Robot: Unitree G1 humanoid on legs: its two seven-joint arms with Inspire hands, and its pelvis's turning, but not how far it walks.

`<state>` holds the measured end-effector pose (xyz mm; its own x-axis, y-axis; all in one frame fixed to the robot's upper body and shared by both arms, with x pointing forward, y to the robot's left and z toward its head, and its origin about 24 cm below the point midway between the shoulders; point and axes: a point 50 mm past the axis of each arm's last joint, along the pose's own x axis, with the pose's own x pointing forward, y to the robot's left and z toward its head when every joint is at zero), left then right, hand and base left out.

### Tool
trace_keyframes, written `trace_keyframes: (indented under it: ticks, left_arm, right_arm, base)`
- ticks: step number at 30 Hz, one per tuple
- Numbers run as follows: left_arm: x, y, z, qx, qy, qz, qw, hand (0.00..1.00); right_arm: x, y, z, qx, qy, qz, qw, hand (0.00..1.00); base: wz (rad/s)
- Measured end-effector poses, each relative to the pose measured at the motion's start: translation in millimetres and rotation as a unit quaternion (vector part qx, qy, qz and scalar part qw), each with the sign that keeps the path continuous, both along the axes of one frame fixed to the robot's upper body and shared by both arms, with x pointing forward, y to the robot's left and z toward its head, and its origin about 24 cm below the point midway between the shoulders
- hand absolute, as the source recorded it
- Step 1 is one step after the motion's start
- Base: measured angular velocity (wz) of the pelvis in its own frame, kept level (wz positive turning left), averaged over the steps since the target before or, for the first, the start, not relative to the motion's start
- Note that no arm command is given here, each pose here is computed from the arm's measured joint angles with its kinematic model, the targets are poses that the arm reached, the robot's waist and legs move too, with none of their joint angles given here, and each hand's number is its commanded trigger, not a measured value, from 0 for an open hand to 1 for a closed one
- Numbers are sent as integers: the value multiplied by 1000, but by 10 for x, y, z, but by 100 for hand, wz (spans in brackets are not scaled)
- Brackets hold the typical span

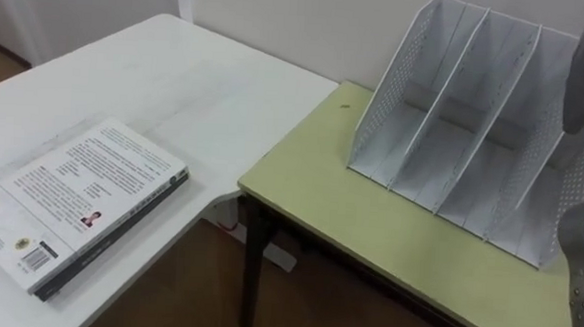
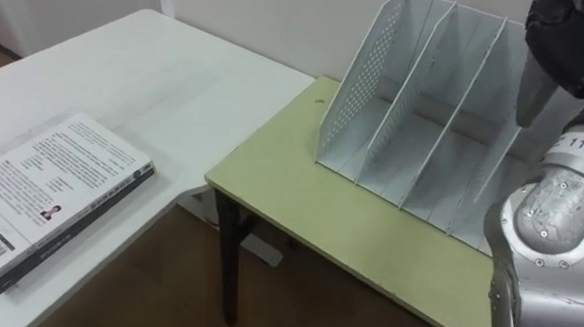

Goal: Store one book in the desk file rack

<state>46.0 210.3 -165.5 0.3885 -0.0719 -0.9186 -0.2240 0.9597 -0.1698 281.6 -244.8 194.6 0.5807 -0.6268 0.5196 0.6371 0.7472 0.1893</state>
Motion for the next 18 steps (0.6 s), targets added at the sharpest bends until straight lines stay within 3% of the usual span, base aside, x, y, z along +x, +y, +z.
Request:
trace_keyframes:
  ticks: [18]
  left_arm:
    - [16, -8, -6, -2, 10, -9, 1000, 0]
  right_arm:
    - [128, -71, -124, 0, 57, -15, 998, 100]
  base:
    - [0]
